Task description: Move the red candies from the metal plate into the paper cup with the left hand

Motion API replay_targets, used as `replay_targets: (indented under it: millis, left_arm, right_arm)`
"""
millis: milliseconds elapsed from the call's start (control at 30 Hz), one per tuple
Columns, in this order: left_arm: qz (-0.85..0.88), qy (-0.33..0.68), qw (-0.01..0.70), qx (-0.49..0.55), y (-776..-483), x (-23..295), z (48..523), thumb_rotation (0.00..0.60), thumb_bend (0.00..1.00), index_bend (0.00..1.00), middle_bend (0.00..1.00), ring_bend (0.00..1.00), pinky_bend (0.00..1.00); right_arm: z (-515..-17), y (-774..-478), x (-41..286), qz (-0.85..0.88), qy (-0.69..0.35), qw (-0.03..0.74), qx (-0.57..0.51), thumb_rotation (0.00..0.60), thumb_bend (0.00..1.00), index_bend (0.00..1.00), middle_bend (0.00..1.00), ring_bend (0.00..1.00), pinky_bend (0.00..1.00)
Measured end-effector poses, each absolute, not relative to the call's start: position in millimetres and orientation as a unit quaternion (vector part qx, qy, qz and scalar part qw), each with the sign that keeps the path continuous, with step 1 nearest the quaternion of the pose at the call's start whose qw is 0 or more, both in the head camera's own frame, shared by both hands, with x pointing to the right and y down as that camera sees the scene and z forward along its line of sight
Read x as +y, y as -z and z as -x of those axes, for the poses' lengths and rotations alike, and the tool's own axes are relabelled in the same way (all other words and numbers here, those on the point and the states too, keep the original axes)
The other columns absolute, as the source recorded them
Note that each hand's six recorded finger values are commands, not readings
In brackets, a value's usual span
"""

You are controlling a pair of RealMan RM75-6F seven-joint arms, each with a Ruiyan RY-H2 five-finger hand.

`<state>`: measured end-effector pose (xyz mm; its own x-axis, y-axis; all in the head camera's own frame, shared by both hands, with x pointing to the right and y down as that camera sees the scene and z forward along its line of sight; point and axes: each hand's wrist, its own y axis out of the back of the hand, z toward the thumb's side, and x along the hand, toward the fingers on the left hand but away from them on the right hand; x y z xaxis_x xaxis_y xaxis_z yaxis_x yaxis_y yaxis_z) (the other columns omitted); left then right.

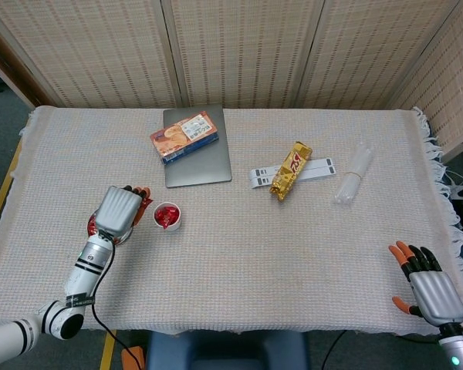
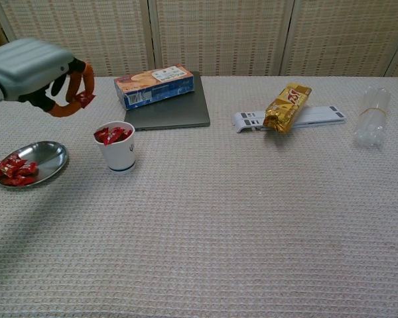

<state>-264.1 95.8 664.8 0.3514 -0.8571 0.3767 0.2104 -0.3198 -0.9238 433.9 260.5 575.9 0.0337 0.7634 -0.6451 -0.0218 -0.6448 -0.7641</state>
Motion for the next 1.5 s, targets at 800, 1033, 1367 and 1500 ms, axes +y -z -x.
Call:
replay_targets:
  millis: [800,1033,1367,1500]
  left_arm:
    - [0.637,0.517,0.54,0.187,-695.5,101.4,216.9,0.6,0.41,0.39,0.5,0.48,1.0]
    - [0.636,0.513,0.548,0.18,-694.0,102.8,209.2,0.6,0.41,0.34,0.46,0.46,1.0]
    - [0.637,0.504,0.548,0.2,-685.4,99.2,209.9,0.6,0.41,0.31,0.43,0.44,1.0]
    - [0.636,0.492,0.55,0.227,-669.1,96.3,217.4,0.6,0.41,0.25,0.37,0.41,0.98]
  right_arm:
    - [-438.5,-576.4,255.5,0.644,-0.638,0.304,-0.293,0.6,0.11,0.0,0.0,0.0,0.0]
    - [-438.6,-574.6,255.9,0.644,-0.636,0.305,-0.295,0.6,0.11,0.0,0.0,0.0,0.0]
    - [-438.7,-573.2,256.3,0.644,-0.635,0.306,-0.297,0.6,0.11,0.0,0.0,0.0,0.0]
    - [-438.0,-571.1,256.3,0.643,-0.632,0.31,-0.302,0.6,0.11,0.0,0.0,0.0,0.0]
